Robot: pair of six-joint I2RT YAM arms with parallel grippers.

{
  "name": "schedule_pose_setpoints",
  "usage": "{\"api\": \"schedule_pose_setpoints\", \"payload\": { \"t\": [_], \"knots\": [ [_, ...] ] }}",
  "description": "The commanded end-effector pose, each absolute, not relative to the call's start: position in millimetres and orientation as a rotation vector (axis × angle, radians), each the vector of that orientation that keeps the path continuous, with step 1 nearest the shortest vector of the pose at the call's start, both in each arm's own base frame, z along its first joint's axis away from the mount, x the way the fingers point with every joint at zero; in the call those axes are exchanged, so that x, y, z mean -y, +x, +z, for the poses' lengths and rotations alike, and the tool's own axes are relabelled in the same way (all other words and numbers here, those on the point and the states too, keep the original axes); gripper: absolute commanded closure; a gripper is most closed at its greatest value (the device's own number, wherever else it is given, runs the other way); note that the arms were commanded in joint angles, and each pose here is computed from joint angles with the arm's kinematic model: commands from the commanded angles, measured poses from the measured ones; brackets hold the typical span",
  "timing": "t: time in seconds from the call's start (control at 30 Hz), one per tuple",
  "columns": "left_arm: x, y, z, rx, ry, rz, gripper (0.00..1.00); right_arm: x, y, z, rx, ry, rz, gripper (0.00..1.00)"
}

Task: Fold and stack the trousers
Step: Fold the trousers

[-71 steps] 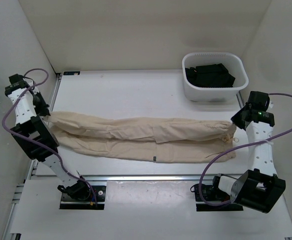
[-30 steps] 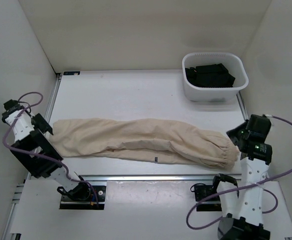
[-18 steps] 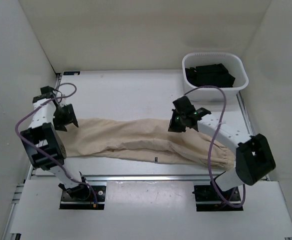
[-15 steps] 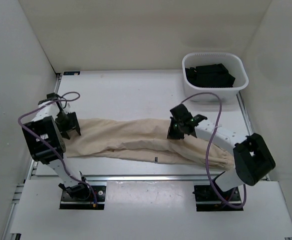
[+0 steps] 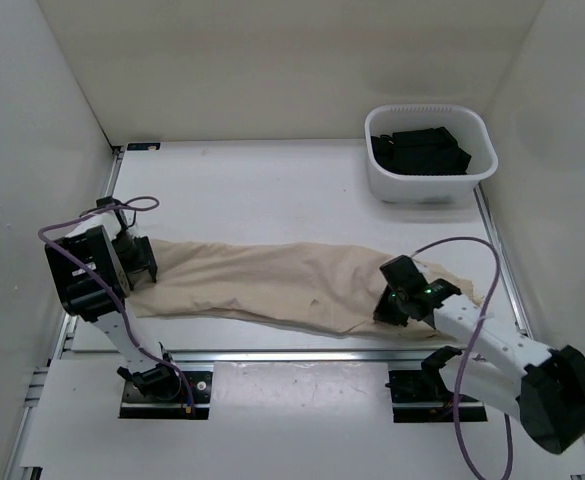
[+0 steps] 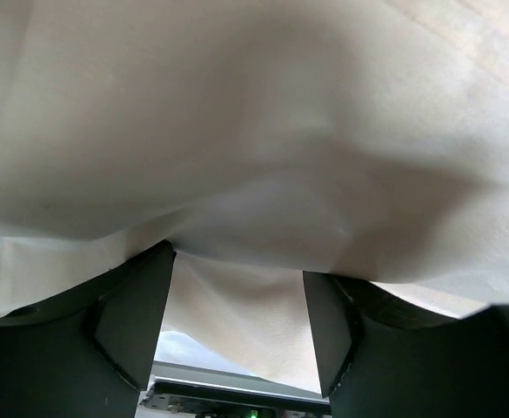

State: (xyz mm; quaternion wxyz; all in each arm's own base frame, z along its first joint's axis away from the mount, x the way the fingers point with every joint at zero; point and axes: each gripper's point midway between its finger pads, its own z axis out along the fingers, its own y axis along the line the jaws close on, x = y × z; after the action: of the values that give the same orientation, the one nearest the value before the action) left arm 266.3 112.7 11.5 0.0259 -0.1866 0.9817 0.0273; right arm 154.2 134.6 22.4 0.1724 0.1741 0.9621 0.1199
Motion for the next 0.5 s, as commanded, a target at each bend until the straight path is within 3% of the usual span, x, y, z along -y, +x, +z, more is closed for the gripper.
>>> {"api": "schedule_pose_setpoints", "payload": {
  "t": [0.0, 0.03, 0.07, 0.17, 0.3, 0.47],
  "knots": [
    [-121.6, 264.6, 15.4, -3.001, -0.586, 0.150, 0.28, -93.6, 152.7, 52.4, -2.668, 0.641, 0.182, 0.87],
    [-119.8, 260.0, 12.5, -3.015, -0.588, 0.147, 0.27, -82.4, 147.3, 60.3, -2.649, 0.711, 0.131, 0.78],
    [-119.1, 258.4, 14.6, -3.009, -0.587, 0.148, 0.27, -64.0, 145.8, 72.5, -2.532, 0.909, 0.075, 0.48],
    [-118.1, 251.7, 15.7, -3.005, -0.605, 0.133, 0.27, -21.3, 103.5, 88.5, -2.407, 1.204, -0.059, 0.18],
    [-124.9, 239.6, 15.3, -2.996, -0.676, 0.118, 0.27, 11.9, 88.1, 94.0, -2.078, 1.517, -0.039, 0.01],
    [-123.6, 231.1, 15.6, -3.005, -0.693, 0.114, 0.27, 26.4, 103.9, 82.2, -1.939, 1.528, -0.085, 0.01]
  ]
}}
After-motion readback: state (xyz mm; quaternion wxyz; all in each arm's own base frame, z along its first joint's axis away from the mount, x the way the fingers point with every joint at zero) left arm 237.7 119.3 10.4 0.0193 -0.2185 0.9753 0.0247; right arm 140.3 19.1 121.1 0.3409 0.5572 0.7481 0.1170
